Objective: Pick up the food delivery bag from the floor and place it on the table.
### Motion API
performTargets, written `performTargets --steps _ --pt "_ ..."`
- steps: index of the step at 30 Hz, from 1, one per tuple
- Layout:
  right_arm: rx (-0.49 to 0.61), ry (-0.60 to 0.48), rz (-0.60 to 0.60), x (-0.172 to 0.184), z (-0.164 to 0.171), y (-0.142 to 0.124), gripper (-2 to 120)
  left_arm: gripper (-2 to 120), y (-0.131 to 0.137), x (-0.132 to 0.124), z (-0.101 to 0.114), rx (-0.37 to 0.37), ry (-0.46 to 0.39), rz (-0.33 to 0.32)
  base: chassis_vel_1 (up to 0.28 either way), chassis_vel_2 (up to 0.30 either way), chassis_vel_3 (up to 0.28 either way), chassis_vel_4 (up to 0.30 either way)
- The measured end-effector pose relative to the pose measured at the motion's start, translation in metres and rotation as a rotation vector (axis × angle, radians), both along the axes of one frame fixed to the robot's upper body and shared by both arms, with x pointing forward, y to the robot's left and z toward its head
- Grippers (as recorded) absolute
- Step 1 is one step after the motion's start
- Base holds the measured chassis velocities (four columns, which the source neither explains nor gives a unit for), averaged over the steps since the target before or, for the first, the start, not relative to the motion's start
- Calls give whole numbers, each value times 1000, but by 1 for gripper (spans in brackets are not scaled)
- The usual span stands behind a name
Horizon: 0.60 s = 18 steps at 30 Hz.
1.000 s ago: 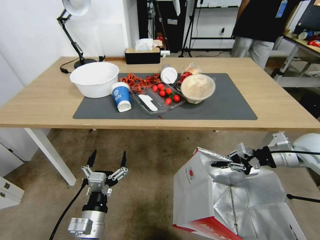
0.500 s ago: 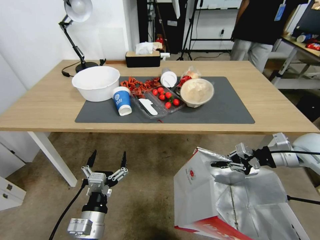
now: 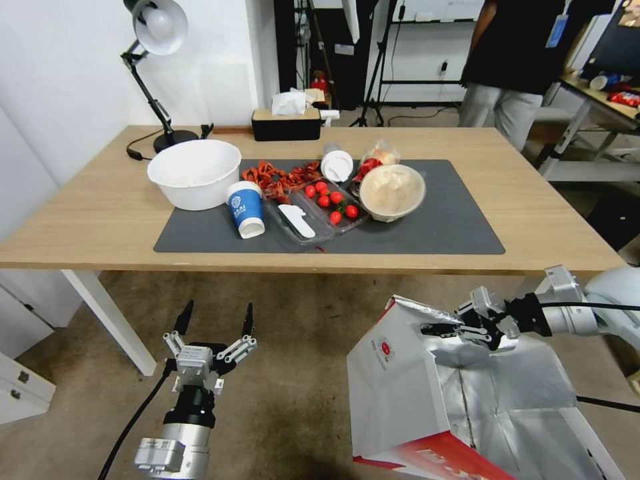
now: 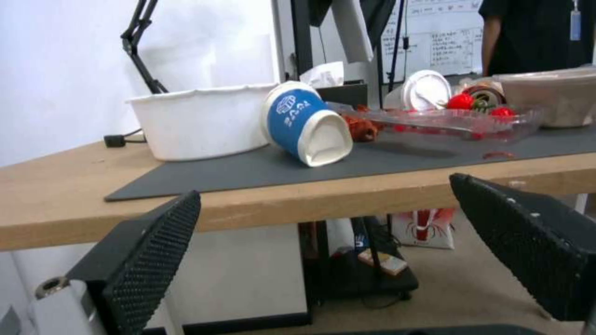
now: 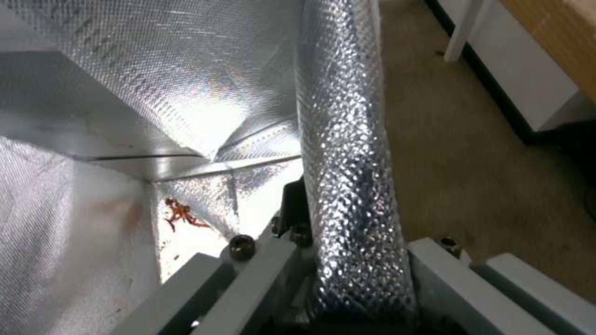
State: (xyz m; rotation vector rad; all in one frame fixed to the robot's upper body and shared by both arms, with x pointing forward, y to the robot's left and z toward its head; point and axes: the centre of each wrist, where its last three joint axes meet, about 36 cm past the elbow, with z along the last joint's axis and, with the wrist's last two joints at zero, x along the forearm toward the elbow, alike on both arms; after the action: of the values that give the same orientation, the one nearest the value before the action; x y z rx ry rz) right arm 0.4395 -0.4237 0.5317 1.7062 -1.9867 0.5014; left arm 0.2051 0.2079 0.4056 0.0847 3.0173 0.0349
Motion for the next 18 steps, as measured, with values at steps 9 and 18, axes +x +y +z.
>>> performTargets --steps 9,18 --pt "-2 -1 2 0 1 0 0 100 0 -1 1 6 -2 -8 0 0 0 0" --pt "-3 -2 5 0 2 0 0 100 0 -1 1 2 0 -2 0 0 0 0"
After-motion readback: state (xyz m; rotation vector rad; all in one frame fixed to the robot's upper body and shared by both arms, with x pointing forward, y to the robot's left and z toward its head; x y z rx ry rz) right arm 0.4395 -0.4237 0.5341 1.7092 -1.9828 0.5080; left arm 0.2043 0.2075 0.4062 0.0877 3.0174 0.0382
